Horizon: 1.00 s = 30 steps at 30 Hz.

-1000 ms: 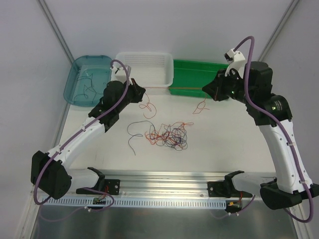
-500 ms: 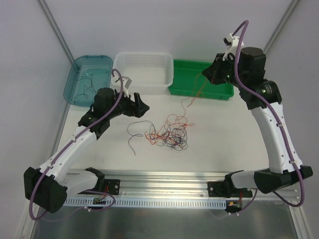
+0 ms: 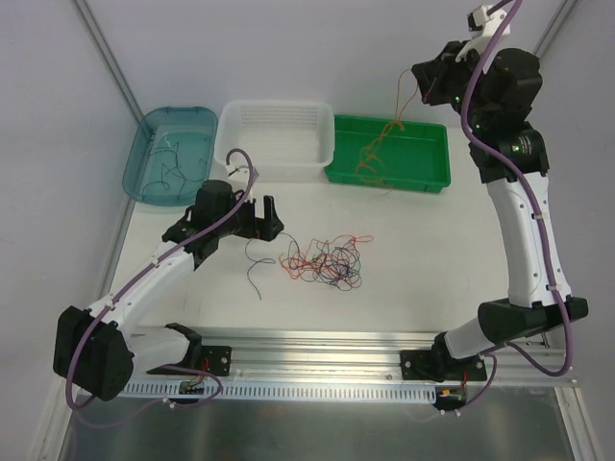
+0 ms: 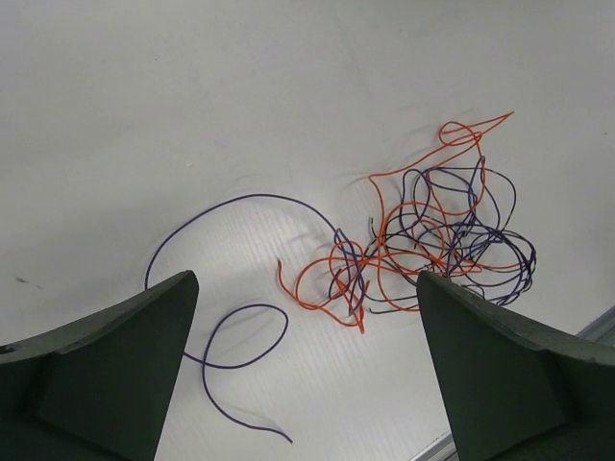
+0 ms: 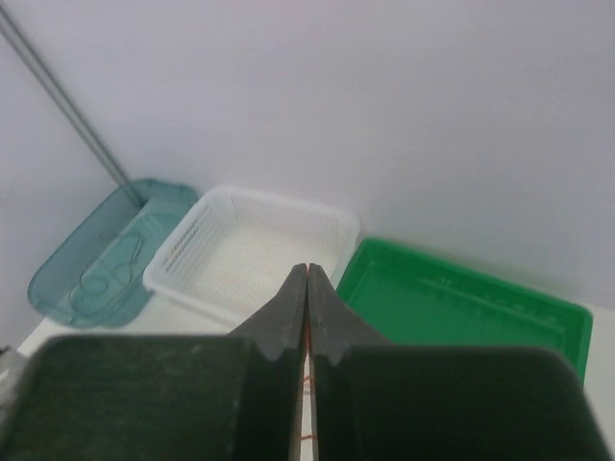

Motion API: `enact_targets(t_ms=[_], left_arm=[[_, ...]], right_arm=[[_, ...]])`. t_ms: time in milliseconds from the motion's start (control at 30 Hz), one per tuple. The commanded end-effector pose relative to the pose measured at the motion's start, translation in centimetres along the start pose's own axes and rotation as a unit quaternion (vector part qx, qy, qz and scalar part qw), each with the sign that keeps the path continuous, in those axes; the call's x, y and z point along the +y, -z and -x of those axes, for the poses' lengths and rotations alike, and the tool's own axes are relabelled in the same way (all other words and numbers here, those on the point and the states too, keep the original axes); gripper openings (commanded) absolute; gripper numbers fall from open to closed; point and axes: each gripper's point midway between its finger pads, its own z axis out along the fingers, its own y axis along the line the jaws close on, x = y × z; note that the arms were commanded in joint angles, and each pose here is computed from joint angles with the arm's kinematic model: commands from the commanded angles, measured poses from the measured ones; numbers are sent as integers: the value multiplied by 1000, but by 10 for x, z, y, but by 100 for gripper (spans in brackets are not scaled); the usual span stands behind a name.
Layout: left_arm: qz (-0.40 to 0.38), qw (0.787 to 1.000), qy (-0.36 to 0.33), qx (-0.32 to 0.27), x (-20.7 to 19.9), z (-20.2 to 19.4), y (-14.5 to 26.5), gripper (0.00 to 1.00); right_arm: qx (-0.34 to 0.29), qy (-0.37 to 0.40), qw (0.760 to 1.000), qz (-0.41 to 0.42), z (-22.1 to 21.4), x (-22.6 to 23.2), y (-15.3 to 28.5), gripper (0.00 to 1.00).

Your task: Untangle the cables

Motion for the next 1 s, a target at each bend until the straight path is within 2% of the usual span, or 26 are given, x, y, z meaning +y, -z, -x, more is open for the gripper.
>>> enact_targets(t_ms=[0, 67, 167, 333, 467, 567, 633, 733, 967], left_arm=[[9, 1000, -7, 7, 2, 4, -4, 99], [11, 1000, -3, 21, 4, -2, -8, 99], [14, 999, 0, 29, 6, -4, -10, 99], [12, 999, 4, 46, 6, -10, -17, 99], [12, 998, 6, 56, 7, -15, -20, 99], [15, 998, 8, 66, 10, -20, -24, 99], [16, 997, 9, 71, 10, -22, -25, 99], [14, 997, 11, 78, 10, -24, -28, 99], [3, 996, 19, 92, 7, -28, -33, 99]], right_arm=[[-128, 27, 990, -43, 69, -22, -9, 1], [-162, 32, 984, -61, 87, -33, -13, 1], [-179, 40, 979, -87, 89, -53, -31, 1], [-164, 50, 976, -131, 62, -97, -70, 1], [-111, 41, 980, -163, 1, -146, -118, 1], [-79, 18, 981, -178, -36, -174, -139, 1], [-35, -7, 982, -188, -85, -193, -158, 1], [26, -38, 980, -194, -154, -209, -168, 1], [118, -113, 971, -175, -251, -204, -169, 1]])
